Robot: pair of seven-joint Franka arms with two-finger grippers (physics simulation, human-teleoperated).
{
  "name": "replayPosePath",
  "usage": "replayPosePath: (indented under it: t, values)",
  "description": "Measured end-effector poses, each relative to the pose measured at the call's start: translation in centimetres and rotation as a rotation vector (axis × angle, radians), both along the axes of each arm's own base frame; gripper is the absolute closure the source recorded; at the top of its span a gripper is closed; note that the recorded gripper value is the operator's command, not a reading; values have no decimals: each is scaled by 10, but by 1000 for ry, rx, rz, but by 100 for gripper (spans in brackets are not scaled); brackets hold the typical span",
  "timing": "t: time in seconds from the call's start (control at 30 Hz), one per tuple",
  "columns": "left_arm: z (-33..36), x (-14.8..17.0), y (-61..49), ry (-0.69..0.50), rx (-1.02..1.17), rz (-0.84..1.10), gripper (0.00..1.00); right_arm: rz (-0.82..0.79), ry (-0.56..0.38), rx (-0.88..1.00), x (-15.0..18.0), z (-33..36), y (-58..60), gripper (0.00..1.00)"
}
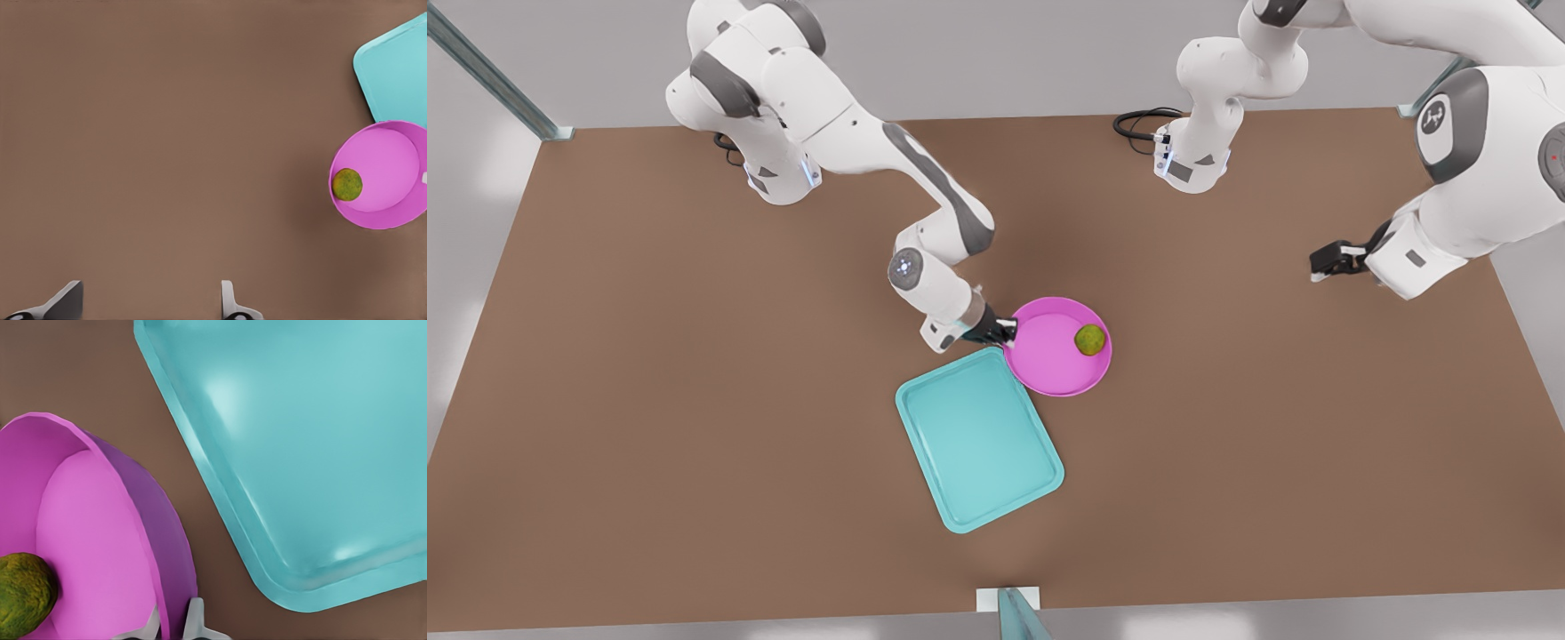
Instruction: Place the orange on the plate with the left arm and the plate on the tray with the right arm
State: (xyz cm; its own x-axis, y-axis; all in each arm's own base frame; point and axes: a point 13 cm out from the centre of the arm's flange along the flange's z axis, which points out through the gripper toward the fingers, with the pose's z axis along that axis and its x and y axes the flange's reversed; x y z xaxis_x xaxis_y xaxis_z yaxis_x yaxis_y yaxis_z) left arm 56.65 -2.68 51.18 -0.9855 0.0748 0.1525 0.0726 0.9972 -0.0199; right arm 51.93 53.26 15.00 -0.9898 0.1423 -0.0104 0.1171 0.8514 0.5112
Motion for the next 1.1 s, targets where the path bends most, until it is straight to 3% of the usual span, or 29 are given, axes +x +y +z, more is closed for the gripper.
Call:
replayPosePath:
  t: [0.27,0.37,0.5,0.53,0.57,0.77,0.8,0.9,0.97,1.03,1.1]
  values:
    - [9,18,-2,-67,-28,1,0,-171,22,26,146,-6,-137,79]
    - [9,19,-2,-72,-29,-1,0,-150,43,28,159,-16,-157,79]
    - [8,20,-2,-74,-29,-3,0,-85,68,29,150,-21,-155,79]
    - [8,20,-2,-74,-29,-4,0,-70,72,28,147,-22,-154,28]
    - [7,21,-2,-74,-29,-4,0,-57,77,25,145,-25,-154,0]
    - [7,18,-5,-65,-21,-13,0,-4,76,21,141,-27,-156,0]
    - [4,18,-3,-57,-7,-15,0,0,58,27,151,-14,-161,0]
    - [-12,20,-15,-26,20,-43,0,67,-51,-67,223,82,-254,0]
    - [-26,24,-29,-5,32,-70,0,142,-84,-227,237,147,-327,0]
    - [-36,25,-36,8,40,-84,0,188,-120,-401,217,249,-384,0]
    - [-40,29,-37,7,45,-86,0,204,-93,-519,159,327,-427,0]
